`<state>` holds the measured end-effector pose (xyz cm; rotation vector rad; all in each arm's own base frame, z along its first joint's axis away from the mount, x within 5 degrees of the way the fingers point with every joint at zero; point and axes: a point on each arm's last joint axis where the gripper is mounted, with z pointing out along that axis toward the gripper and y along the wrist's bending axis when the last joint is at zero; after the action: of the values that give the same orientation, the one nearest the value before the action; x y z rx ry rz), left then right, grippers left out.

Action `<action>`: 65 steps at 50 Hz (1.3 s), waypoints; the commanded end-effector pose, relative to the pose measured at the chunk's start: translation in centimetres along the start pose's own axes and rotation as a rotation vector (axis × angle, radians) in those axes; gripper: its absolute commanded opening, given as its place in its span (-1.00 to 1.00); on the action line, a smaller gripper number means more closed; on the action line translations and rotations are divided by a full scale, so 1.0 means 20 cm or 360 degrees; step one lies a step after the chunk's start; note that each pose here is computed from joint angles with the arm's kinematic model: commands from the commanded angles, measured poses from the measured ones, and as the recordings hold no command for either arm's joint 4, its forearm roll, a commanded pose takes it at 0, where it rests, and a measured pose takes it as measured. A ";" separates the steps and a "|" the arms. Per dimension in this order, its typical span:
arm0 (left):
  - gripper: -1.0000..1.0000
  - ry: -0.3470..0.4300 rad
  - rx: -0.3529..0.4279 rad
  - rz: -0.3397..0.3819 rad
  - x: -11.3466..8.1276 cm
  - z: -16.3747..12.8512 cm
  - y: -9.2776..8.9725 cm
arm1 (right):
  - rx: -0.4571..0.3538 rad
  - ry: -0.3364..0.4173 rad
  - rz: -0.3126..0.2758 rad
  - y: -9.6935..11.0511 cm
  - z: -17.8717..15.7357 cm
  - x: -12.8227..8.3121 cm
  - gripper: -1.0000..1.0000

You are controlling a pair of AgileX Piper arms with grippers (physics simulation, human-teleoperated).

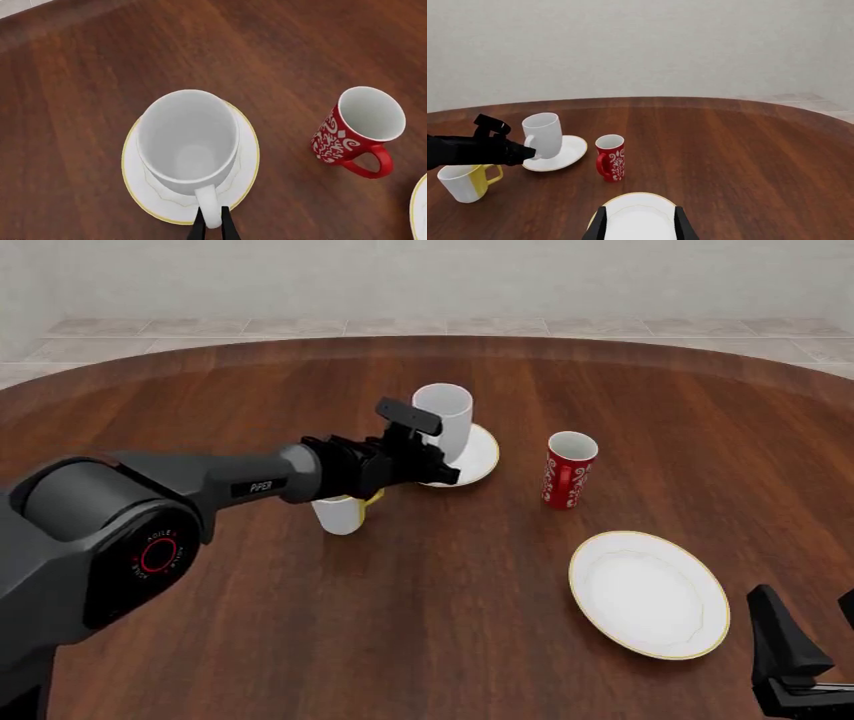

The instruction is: Put the white mug on the left plate.

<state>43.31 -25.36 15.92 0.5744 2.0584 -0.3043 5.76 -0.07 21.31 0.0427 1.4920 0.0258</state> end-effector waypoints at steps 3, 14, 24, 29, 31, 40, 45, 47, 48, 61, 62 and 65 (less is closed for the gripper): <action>-1.00 -0.0009 0.0008 0.0017 -0.01 0.00 -0.01 | -0.0001 0.0001 -0.0001 0.00 0.00 0.00 1.00; -1.00 -0.0006 0.0010 0.0014 0.00 0.00 -0.02 | -0.0002 0.0002 -0.0002 0.00 0.00 0.00 1.00; -1.00 0.0002 0.0009 0.0009 0.01 0.01 -0.02 | -0.0001 0.0001 -0.0001 0.00 0.00 0.00 1.00; -1.00 0.0005 0.0005 0.0007 0.01 0.02 -0.01 | -0.0002 0.0001 -0.0002 0.00 0.00 0.00 1.00; -1.00 0.0006 0.0003 0.0008 0.02 0.02 -0.01 | -0.0002 0.0002 -0.0003 0.00 0.00 0.00 1.00; -1.00 0.0008 0.0002 0.0008 0.02 0.02 0.00 | -0.0001 0.0002 -0.0002 0.00 0.00 0.00 1.00; -1.00 0.0013 0.0000 0.0007 0.03 0.03 0.00 | -0.0003 0.0002 -0.0002 0.00 0.00 0.00 1.00; -1.00 0.0011 0.0000 0.0010 0.03 0.02 0.00 | -0.0002 0.0002 -0.0001 0.00 0.00 0.00 1.00; -1.00 0.0012 0.0000 0.0010 0.03 0.03 0.00 | -0.0002 0.0001 -0.0002 0.00 0.00 0.00 1.00; -1.00 0.0021 0.0000 0.0011 0.04 0.04 0.00 | -0.0002 0.0001 -0.0002 0.00 0.00 0.00 1.00; -1.00 0.0024 0.0000 0.0010 0.04 0.04 0.00 | 0.0000 -0.0001 0.0001 0.00 0.00 0.00 1.00; -1.00 0.0025 0.0000 0.0012 0.05 0.04 0.00 | 0.0001 -0.0002 0.0001 0.00 0.00 0.00 1.00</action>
<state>43.37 -25.43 14.68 0.5766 2.0773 -0.3025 5.79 -0.07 21.31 0.0417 1.4922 0.0259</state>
